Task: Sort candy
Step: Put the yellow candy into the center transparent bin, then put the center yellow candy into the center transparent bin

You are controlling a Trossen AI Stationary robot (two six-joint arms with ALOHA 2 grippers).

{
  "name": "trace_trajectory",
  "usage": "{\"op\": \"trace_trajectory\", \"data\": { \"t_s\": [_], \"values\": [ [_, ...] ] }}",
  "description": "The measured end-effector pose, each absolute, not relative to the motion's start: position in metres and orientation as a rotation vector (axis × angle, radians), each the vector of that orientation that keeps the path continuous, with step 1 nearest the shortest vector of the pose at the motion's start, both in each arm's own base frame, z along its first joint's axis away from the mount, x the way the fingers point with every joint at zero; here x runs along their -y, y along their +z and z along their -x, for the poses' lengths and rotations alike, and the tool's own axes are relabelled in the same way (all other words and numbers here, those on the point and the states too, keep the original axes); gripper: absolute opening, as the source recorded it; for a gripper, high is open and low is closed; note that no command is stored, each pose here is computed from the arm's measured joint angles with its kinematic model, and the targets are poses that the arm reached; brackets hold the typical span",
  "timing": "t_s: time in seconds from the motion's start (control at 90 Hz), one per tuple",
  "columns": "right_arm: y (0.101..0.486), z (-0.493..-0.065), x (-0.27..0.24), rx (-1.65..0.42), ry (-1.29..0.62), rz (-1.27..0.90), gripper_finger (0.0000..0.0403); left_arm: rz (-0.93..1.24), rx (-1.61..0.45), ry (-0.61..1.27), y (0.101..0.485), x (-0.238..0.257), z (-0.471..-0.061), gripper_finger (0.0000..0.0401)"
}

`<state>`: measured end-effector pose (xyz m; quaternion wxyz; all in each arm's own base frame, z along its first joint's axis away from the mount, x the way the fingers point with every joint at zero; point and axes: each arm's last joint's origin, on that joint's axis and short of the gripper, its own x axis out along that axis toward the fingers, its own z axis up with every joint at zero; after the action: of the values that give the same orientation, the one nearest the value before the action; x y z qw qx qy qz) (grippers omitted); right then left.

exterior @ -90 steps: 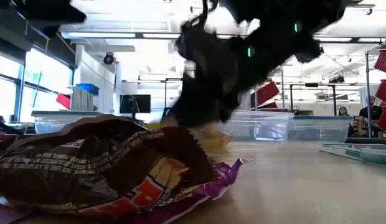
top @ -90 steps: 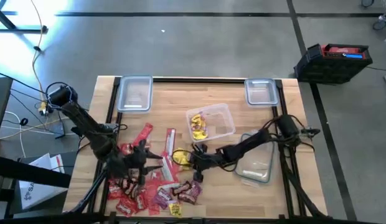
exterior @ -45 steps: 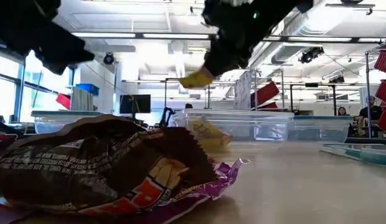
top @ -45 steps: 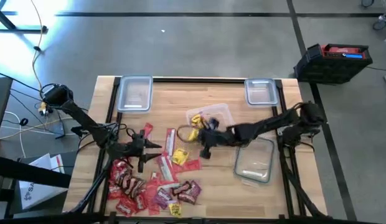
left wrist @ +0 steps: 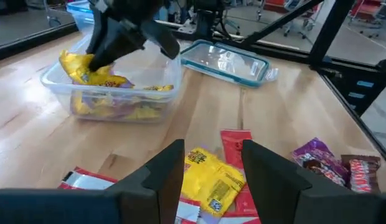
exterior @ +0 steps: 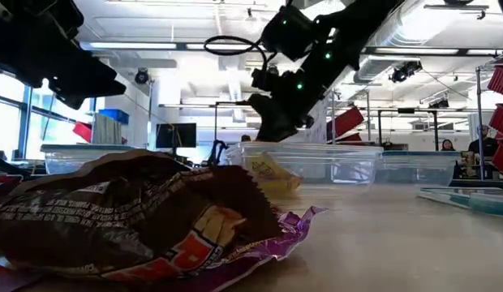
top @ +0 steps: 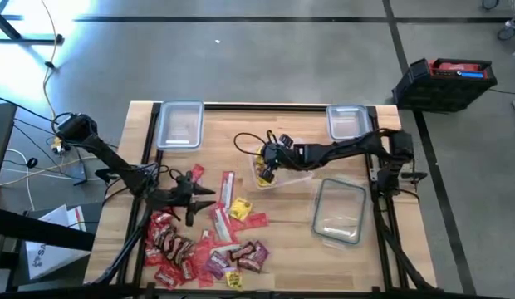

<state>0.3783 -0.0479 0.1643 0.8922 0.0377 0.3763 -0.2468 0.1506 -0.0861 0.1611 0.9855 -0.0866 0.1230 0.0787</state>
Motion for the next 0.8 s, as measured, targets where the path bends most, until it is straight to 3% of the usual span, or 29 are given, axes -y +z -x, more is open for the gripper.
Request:
{"op": "trace_trajectory", "data": {
  "t_s": [0.211, 0.444, 0.8],
  "values": [
    [0.159, -0.379, 0.053, -0.789, -0.513, -0.088, 0.0074, 0.185, -0.267, 0.159, 0.161, 0.075, -0.158, 0.0145],
    [0.180, -0.375, 0.051, -0.756, -0.464, -0.065, 0.0119, 0.186, -0.281, 0.176, 0.160, 0.063, -0.164, 0.0145],
    [0.187, -0.371, 0.045, -0.778, -0.390, -0.050, 0.0138, 0.224, -0.278, 0.196, 0.161, 0.047, -0.171, 0.0145]
  ]
}}
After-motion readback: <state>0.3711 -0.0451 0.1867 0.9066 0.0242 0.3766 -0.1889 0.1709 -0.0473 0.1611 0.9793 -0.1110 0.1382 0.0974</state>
